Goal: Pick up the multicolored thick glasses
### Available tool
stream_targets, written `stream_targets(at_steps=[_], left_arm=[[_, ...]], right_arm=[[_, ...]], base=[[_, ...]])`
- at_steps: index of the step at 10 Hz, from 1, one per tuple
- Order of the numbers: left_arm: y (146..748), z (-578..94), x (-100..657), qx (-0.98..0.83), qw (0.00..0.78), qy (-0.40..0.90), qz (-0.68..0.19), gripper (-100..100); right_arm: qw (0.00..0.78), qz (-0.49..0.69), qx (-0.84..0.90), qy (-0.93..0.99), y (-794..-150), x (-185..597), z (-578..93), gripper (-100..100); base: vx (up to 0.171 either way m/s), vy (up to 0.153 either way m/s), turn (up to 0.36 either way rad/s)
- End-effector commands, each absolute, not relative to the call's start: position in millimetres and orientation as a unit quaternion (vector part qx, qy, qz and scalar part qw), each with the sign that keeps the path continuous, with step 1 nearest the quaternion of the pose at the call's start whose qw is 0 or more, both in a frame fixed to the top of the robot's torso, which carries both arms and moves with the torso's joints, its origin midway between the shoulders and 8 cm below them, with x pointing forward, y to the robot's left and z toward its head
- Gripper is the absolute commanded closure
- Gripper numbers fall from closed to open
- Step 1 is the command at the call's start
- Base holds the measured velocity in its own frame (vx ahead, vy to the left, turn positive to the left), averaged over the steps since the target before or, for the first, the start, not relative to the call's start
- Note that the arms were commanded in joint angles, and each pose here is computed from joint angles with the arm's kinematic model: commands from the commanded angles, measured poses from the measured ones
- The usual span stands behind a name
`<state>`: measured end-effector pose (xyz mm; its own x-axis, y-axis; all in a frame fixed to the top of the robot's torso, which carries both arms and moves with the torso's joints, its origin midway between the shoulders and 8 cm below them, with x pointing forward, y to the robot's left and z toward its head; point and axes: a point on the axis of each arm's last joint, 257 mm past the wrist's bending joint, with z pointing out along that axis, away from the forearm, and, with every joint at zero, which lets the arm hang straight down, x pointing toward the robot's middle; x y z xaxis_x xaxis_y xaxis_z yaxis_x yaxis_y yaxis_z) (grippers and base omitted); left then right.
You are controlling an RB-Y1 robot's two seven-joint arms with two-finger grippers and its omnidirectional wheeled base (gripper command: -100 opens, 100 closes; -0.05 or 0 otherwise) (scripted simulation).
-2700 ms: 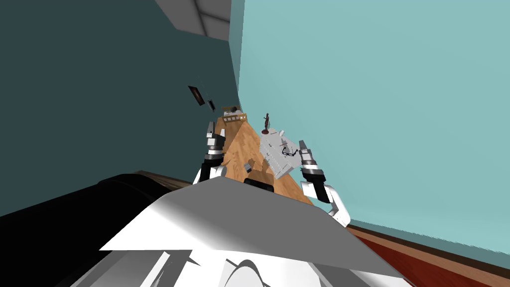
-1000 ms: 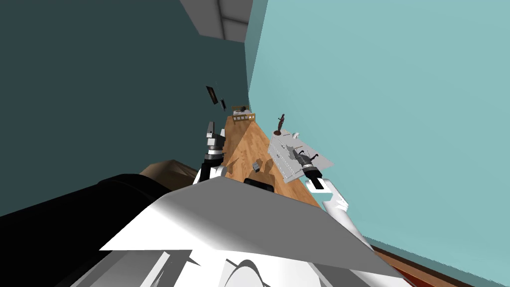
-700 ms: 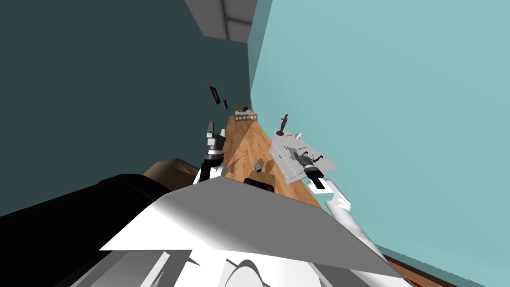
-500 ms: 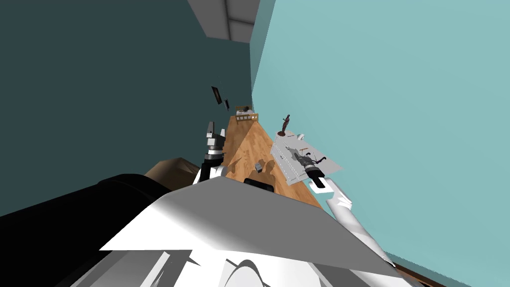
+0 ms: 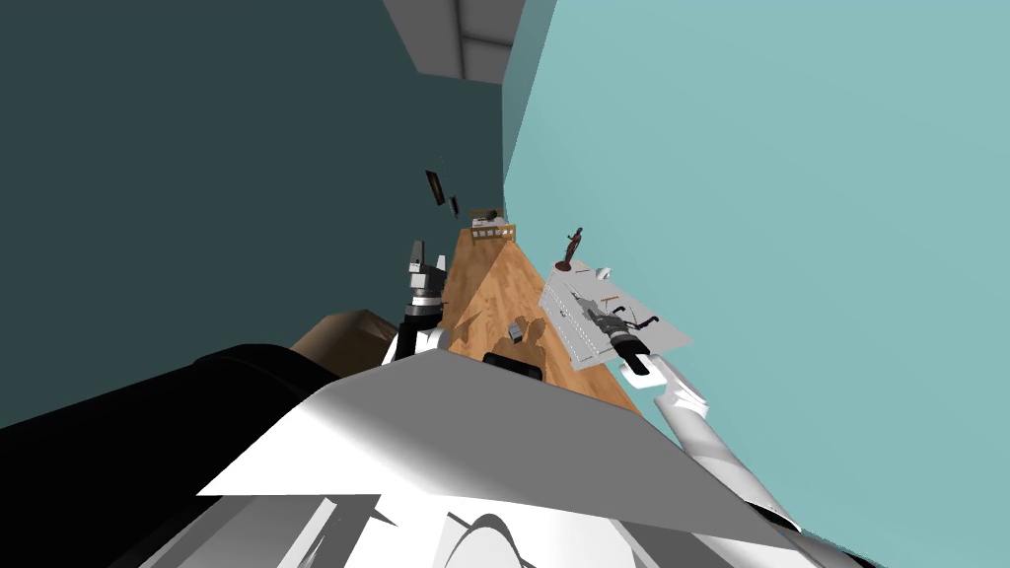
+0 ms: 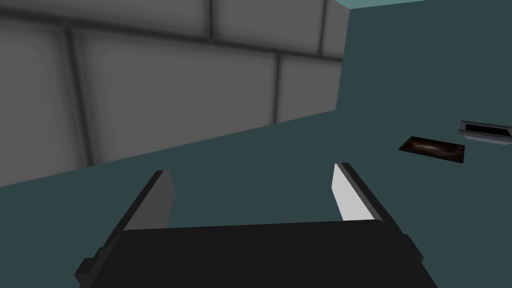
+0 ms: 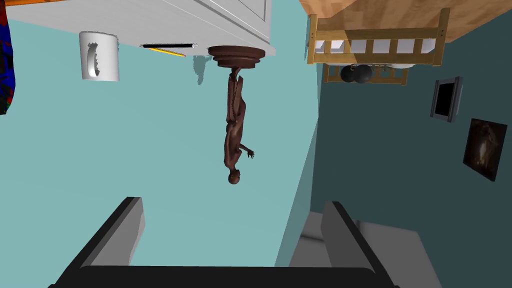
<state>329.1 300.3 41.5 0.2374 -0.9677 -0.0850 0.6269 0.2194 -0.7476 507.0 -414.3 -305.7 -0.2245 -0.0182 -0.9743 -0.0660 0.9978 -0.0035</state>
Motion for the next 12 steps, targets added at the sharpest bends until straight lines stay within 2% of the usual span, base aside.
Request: stream_targets(at_steps=[1, 10, 12], left_arm=[[300.3, 41.5, 329.1, -0.3, 0.727, 0.284, -0.548, 0], [300.3, 41.4, 329.1, -0.3, 0.727, 0.284, -0.548, 0], [300.3, 41.4, 329.1, -0.3, 0.727, 0.284, -0.548, 0]], right_arm=[[0.611, 0.002, -0.032, 0.791, -428.3, 504.4, -315.3, -100], [0.54, -0.115, -0.088, 0.829, -518.9, 487.1, -350.1, -100], [0.507, -0.166, -0.115, 0.838, -560.1, 477.5, -352.9, -100]], base=[[0.011, 0.035, 0.054], [0.02, 0.041, 0.064], [0.029, 0.054, 0.129]])
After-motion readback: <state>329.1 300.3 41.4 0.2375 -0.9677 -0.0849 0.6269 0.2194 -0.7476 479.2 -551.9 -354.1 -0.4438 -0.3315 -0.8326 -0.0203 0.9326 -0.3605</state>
